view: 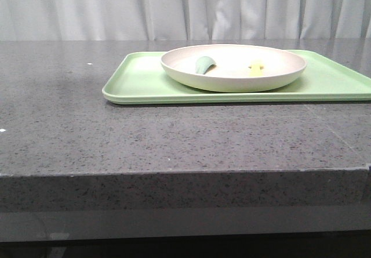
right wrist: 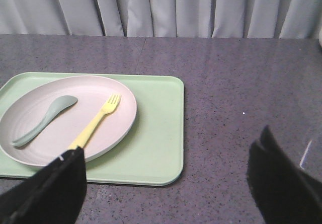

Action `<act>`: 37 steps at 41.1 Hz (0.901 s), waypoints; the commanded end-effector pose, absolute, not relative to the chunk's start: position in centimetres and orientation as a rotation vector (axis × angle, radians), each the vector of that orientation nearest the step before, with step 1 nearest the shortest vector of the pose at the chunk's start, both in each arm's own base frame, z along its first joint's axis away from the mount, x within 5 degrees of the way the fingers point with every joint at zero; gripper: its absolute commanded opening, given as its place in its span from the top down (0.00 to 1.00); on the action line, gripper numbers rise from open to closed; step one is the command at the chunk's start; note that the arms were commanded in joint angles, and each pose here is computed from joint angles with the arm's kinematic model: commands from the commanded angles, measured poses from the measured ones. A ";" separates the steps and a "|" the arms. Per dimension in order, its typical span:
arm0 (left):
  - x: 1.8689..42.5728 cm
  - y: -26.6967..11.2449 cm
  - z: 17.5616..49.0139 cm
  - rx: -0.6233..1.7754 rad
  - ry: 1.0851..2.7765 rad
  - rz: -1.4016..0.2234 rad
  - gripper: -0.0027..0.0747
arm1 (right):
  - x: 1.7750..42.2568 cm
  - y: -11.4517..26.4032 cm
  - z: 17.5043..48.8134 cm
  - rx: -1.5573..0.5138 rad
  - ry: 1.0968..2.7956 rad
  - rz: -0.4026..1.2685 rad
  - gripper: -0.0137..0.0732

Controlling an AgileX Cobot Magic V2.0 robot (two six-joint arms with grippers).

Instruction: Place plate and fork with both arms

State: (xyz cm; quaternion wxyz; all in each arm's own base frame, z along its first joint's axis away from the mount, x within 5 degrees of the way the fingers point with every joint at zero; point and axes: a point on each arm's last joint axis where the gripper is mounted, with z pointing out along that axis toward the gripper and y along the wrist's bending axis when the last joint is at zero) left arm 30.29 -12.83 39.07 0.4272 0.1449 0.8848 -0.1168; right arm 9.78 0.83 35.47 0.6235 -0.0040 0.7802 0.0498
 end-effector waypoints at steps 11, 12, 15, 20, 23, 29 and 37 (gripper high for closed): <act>20.7 -8.5 41.1 0.310 1.788 -0.307 0.99 | 10.0 0.8 37.1 -0.011 1.692 0.114 0.09; 20.0 -8.2 41.0 0.311 1.777 -0.303 0.99 | 10.0 0.8 37.1 -0.011 1.692 0.114 0.09; 18.2 -7.4 40.6 0.310 1.743 -0.302 0.99 | 10.0 0.8 37.1 -0.011 1.692 0.114 0.09; 15.4 -6.3 39.4 0.302 1.690 -0.308 0.99 | 10.0 0.8 37.1 -0.011 1.692 0.114 0.09; 13.9 -5.7 38.6 0.298 1.665 -0.312 0.99 | 10.0 0.8 37.1 -0.011 1.692 0.114 0.09; 10.8 -4.4 36.8 0.290 1.623 -0.317 0.99 | 10.0 0.8 37.1 -0.010 1.689 0.114 0.09; 7.8 -3.1 35.4 0.279 1.561 -0.325 0.99 | 10.0 0.8 37.3 -0.010 1.670 0.115 0.09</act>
